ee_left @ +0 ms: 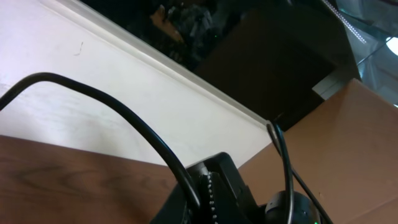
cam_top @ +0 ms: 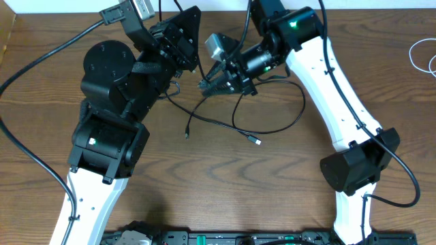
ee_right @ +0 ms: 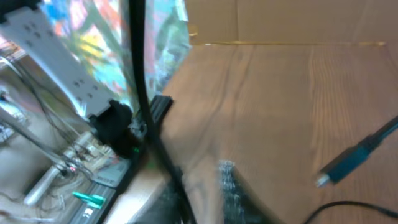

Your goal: Untangle cables

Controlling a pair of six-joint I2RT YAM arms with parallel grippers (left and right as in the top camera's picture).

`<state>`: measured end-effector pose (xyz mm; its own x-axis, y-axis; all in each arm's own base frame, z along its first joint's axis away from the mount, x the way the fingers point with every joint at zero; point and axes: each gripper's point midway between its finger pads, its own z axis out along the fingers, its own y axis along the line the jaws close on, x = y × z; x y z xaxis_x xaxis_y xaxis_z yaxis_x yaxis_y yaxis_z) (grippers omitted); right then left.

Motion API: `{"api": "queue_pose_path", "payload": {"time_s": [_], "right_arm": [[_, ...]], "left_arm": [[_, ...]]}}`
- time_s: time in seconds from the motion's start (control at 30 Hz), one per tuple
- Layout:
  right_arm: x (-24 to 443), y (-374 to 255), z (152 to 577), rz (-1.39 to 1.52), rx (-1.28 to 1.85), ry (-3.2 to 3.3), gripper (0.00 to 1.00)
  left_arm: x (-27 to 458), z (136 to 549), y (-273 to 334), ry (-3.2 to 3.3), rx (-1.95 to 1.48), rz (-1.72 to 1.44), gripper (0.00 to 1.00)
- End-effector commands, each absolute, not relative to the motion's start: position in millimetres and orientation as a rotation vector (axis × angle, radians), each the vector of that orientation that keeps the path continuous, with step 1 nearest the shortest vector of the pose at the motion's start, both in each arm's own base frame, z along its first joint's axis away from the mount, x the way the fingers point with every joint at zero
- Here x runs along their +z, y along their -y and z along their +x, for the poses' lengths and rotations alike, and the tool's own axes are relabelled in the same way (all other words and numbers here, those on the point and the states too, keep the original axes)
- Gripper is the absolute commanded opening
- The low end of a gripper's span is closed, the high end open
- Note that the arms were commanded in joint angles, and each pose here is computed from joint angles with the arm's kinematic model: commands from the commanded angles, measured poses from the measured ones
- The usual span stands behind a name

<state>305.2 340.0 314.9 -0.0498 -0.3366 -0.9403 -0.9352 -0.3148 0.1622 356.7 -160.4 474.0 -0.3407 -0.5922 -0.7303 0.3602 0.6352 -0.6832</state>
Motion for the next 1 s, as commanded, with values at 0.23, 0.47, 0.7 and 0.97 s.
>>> {"api": "queue_pose_path", "payload": {"time_s": [0.23, 0.47, 0.7, 0.97], "right_arm": [[303.8, -322.1, 403.8, -1.201, 1.063, -1.968, 0.01], [377.2, -250.5, 455.4, -0.802, 0.772, -1.967, 0.01], [444.9, -142.8, 468.3, -0.44, 0.523, -1.919, 0.01], [468.3, 1.3, 467.2, -0.035, 0.335, -1.918, 0.01]], "left_arm": [[442.4, 358.5, 156.8, -1.786, -0.94, -0.251, 0.14], [407.7, 362.5, 152.7, -1.91, -0.873, -0.308, 0.34], [398.2, 363.9, 153.2, -1.943, -0.862, -0.317, 0.45], [391.4, 363.0, 150.2, -1.968, -0.829, -0.318, 0.45]]}}
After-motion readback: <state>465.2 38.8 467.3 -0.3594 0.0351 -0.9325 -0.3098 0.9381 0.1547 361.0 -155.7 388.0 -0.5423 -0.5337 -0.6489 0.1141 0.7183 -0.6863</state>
